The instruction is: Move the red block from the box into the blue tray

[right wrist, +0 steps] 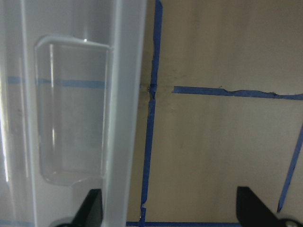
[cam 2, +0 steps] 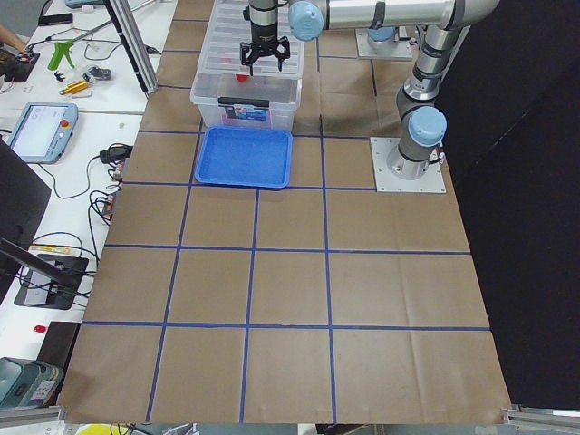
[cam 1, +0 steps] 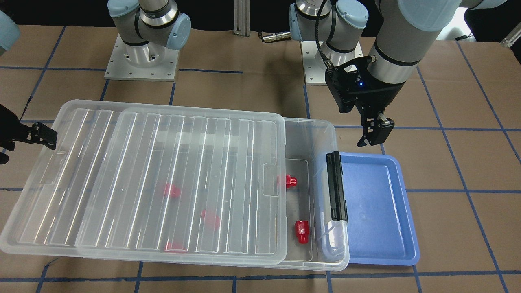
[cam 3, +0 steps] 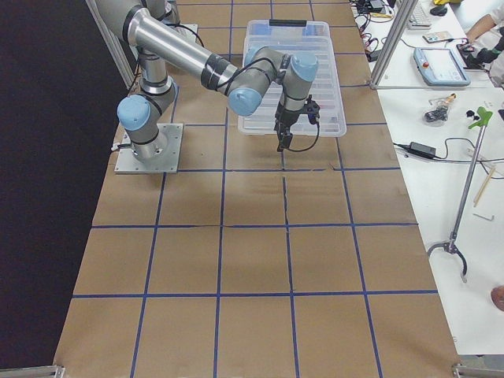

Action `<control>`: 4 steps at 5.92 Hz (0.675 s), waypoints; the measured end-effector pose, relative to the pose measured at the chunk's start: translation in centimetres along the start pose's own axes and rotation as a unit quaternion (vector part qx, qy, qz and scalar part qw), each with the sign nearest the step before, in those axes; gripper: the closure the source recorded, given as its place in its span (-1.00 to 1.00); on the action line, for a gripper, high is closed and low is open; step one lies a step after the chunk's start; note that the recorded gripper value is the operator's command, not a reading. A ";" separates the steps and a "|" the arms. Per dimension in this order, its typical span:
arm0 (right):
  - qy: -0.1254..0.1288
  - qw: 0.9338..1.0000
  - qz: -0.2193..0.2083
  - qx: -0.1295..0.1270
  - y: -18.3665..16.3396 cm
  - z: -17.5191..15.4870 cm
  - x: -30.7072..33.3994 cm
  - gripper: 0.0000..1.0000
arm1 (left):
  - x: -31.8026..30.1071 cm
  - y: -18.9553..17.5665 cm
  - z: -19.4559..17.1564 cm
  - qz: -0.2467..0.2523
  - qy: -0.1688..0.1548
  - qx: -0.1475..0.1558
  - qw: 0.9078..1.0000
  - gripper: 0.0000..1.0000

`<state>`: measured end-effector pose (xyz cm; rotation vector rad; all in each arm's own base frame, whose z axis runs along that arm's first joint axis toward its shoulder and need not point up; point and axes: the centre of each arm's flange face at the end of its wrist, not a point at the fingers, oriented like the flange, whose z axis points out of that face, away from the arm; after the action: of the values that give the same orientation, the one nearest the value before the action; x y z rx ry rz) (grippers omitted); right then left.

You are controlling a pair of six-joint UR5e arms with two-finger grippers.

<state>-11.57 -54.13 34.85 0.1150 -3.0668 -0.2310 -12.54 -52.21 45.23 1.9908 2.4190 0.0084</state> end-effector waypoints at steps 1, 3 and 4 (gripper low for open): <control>0.004 1.000 -0.002 -0.003 0.7 0.0 2.1 -1.00 | -0.5 0.0 1.0 0.065 0.009 -0.010 0.998 -0.96; 0.011 1.000 -0.003 -0.005 1.7 -0.4 4.5 -1.00 | -1.4 -0.8 2.6 0.135 0.017 -0.014 0.991 -0.96; 0.013 1.000 -0.001 -0.001 1.9 -0.9 4.7 -1.00 | -1.4 -3.0 3.6 0.153 0.012 -0.012 0.988 -0.96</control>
<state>-16.33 -52.76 36.28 0.1187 -3.0403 -0.2322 -15.19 -54.18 41.64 2.3398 2.0871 0.0632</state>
